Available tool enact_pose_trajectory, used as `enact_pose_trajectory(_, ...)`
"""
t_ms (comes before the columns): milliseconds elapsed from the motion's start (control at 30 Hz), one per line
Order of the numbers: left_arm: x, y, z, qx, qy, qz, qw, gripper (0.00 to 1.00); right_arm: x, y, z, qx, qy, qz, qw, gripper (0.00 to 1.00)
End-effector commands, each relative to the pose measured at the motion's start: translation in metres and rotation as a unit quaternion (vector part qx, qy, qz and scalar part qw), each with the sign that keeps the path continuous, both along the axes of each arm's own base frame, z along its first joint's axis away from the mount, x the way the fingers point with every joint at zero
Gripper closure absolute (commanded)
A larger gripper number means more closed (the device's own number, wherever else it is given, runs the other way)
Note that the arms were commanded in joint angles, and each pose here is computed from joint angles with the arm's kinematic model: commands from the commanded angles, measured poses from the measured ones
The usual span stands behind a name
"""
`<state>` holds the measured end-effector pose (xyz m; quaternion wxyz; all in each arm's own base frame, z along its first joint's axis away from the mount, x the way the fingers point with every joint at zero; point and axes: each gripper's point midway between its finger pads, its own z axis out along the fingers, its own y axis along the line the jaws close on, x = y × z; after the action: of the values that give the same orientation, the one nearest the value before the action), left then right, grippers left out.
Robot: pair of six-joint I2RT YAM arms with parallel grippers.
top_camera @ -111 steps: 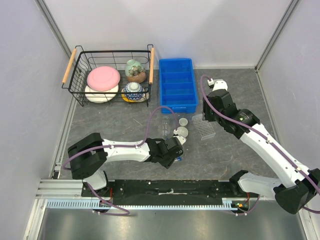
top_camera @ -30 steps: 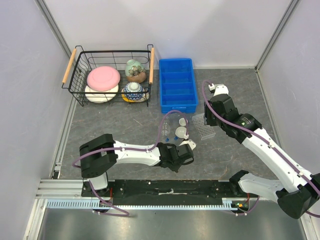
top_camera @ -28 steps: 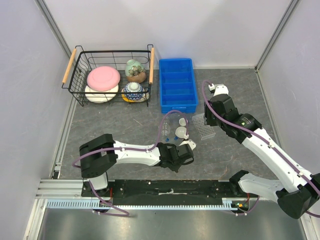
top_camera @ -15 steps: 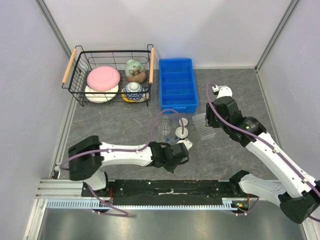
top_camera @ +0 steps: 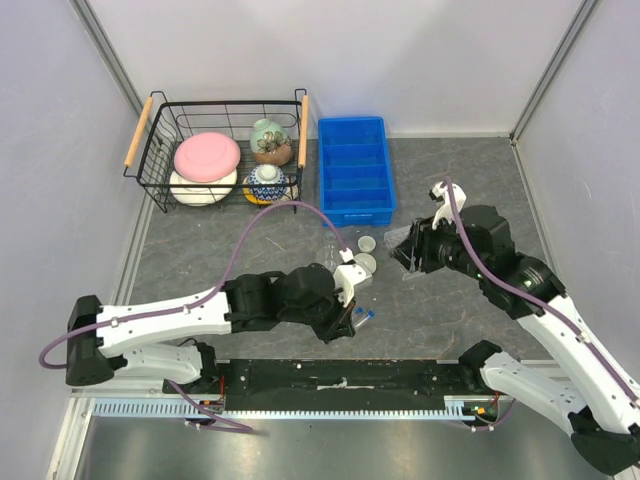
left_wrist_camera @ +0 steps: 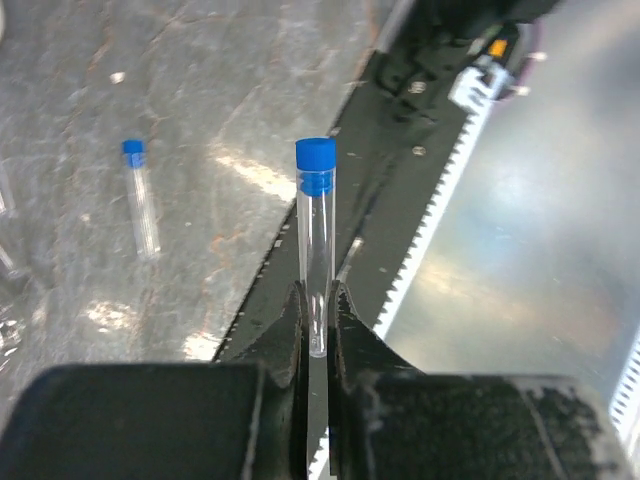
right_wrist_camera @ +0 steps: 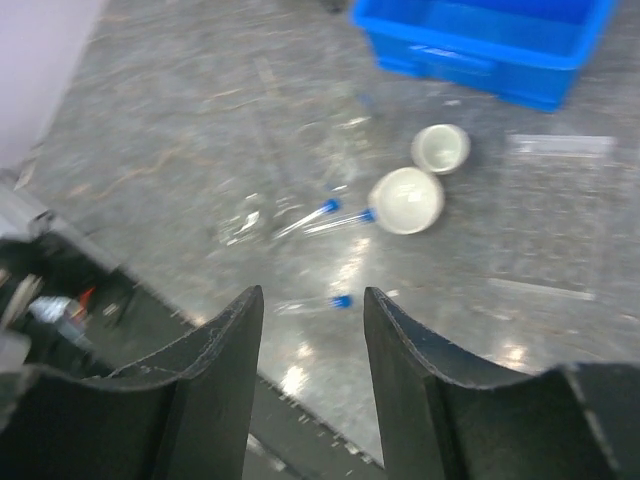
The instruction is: Organize the chemistry lab equipment
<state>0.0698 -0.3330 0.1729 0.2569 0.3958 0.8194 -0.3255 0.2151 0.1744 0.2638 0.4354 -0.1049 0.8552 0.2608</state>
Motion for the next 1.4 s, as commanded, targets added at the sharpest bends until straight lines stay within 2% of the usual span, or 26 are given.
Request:
enact_pose_trajectory(0,-0.022,-0.004,0.036,-0.084,0.011,-0.1,0.991,0.98,-0.056,0.032,0.039,0.1,0.005,0.146,0.984,0.48)
enact_pose_trajectory(167,-0.041,-0.005,0.071,-0.164,0.023,-0.184,0.969,0.98,-0.099,0.035,0.059,0.15,0.023,0.213,0.965,0.5)
enact_pose_trajectory(200,-0.043,-0.006,0.076,-0.174,0.026,-0.194,0.965,0.98,-0.114,0.038,0.067,0.173,0.033,0.24,0.955,0.51)
enact_pose_trajectory(367,-0.053,-0.009,0.102,-0.24,0.046,-0.242,0.939,0.98,-0.137,0.037,0.081,0.219,0.033,0.265,0.938,0.5)
enact_pose_trajectory(500,-0.046,-0.012,0.117,-0.285,0.046,-0.254,0.923,0.98,-0.145,0.039,0.081,0.25,0.043,0.275,0.927,0.5)
enact_pose_trajectory(567,-0.042,-0.009,0.114,-0.288,0.062,-0.255,0.921,0.98,-0.148,0.039,0.079,0.26,0.048,0.278,0.924,0.5)
enact_pose_trajectory(800,-0.029,-0.012,0.125,-0.315,0.056,-0.26,0.911,0.98,-0.15,0.04,0.075,0.267,0.055,0.279,0.921,0.51)
enact_pose_trajectory(1367,-0.02,-0.012,0.127,-0.322,0.06,-0.255,0.91,0.98,-0.14,0.048,0.076,0.272,0.06,0.281,0.918,0.54)
